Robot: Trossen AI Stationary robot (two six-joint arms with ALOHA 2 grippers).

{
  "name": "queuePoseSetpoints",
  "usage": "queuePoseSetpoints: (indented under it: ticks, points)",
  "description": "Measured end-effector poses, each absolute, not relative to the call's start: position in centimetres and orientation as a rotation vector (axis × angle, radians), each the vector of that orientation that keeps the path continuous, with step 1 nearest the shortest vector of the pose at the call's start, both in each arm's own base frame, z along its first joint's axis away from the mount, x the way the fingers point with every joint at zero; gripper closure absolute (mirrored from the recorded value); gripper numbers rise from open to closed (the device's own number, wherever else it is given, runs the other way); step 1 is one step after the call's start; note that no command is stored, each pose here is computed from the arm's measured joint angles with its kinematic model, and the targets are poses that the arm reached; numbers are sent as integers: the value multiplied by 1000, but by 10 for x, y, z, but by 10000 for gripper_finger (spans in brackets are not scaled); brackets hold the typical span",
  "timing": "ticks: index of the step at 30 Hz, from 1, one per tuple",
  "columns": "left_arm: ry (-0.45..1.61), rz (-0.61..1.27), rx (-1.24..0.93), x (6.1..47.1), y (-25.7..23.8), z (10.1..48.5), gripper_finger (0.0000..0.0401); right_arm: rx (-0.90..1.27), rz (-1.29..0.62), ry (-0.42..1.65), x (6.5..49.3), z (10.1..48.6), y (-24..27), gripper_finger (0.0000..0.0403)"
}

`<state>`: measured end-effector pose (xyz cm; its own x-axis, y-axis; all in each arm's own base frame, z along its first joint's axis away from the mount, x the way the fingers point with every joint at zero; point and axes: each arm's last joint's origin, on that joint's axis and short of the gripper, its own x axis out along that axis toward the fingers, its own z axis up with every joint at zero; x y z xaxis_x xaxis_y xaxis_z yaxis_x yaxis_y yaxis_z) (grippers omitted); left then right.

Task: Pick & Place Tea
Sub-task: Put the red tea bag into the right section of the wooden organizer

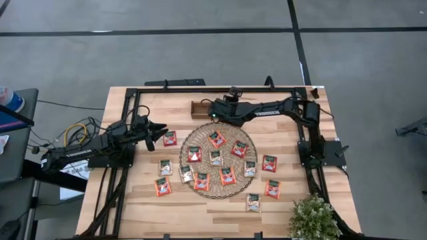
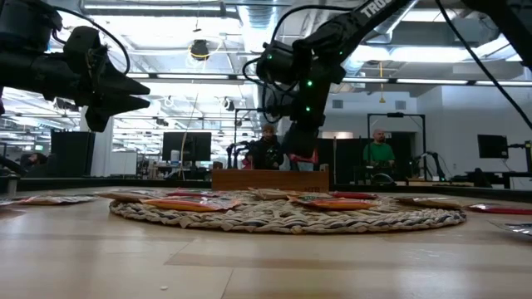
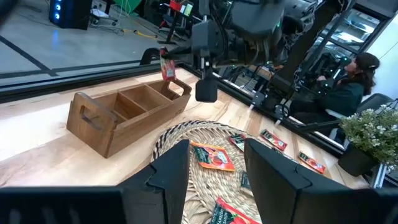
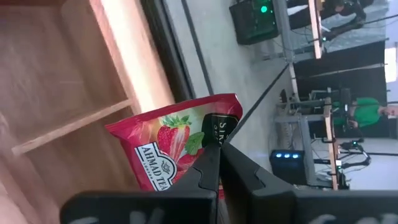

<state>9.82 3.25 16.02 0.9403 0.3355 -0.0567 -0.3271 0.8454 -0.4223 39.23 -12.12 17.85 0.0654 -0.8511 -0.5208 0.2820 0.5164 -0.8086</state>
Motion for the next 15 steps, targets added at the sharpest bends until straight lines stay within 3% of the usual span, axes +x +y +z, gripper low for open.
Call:
queuePoseSetpoints:
  ticks: [15]
  points:
    - [-20, 350, -442, 98, 33, 160, 255, -569, -901, 1219, 387, 162, -109, 403]
